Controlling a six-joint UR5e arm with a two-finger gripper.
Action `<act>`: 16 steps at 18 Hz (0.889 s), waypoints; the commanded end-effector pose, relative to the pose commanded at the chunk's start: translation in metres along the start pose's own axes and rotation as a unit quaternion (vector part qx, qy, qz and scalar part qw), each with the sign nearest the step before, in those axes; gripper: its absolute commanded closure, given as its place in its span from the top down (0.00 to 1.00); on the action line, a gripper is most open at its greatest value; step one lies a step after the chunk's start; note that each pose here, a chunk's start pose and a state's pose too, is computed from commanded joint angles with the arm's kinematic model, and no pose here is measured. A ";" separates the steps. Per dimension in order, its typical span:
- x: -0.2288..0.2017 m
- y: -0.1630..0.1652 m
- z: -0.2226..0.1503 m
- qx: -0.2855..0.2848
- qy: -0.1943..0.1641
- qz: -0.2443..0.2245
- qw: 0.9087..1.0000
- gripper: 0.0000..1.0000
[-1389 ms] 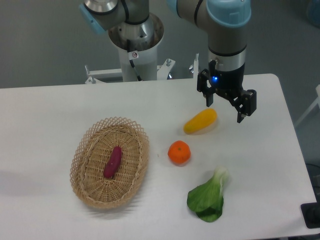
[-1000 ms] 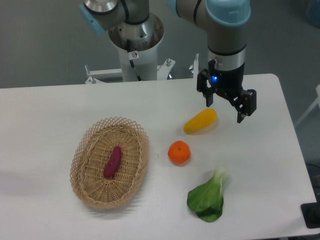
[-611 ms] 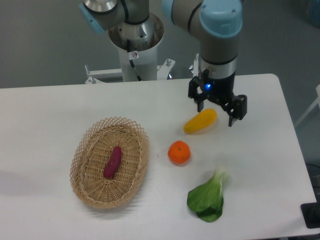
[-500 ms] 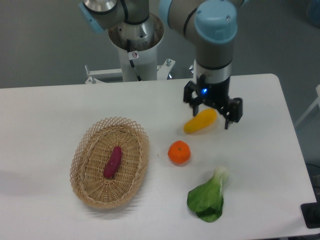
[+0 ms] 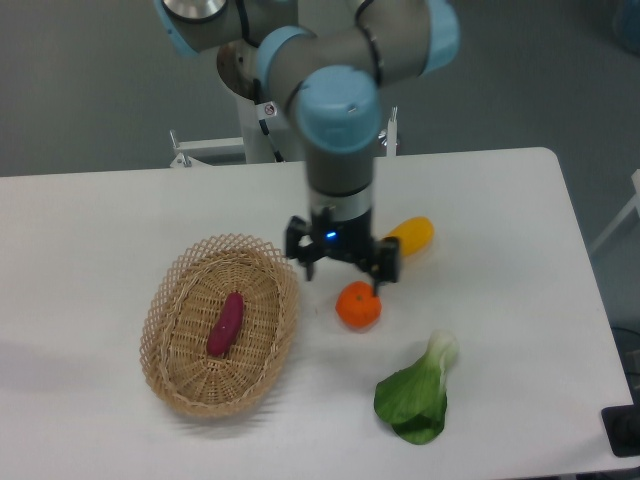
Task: Pick up the sweet potato from the basket
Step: 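Move the open gripper over the wicker basket toward the purple sweet potato, then lower the gripper onto the sweet potato and close on it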
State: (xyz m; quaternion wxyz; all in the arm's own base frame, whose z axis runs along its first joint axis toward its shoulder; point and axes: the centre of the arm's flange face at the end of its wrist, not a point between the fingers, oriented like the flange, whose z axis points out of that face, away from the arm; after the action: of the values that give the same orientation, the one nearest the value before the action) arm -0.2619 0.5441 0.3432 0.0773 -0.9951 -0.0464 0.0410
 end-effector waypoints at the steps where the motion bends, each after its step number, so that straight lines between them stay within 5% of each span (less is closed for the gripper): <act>1: 0.011 -0.004 0.010 -0.004 0.004 0.008 1.000 1.00; 6: 0.059 -0.023 0.044 -0.012 0.019 0.044 0.999 1.00; 16: 0.085 -0.021 0.103 -0.045 0.038 0.062 0.996 1.00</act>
State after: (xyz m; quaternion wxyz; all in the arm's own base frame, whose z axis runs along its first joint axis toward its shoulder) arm -0.1882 0.5885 0.2382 0.0316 -0.9994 0.0164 0.0058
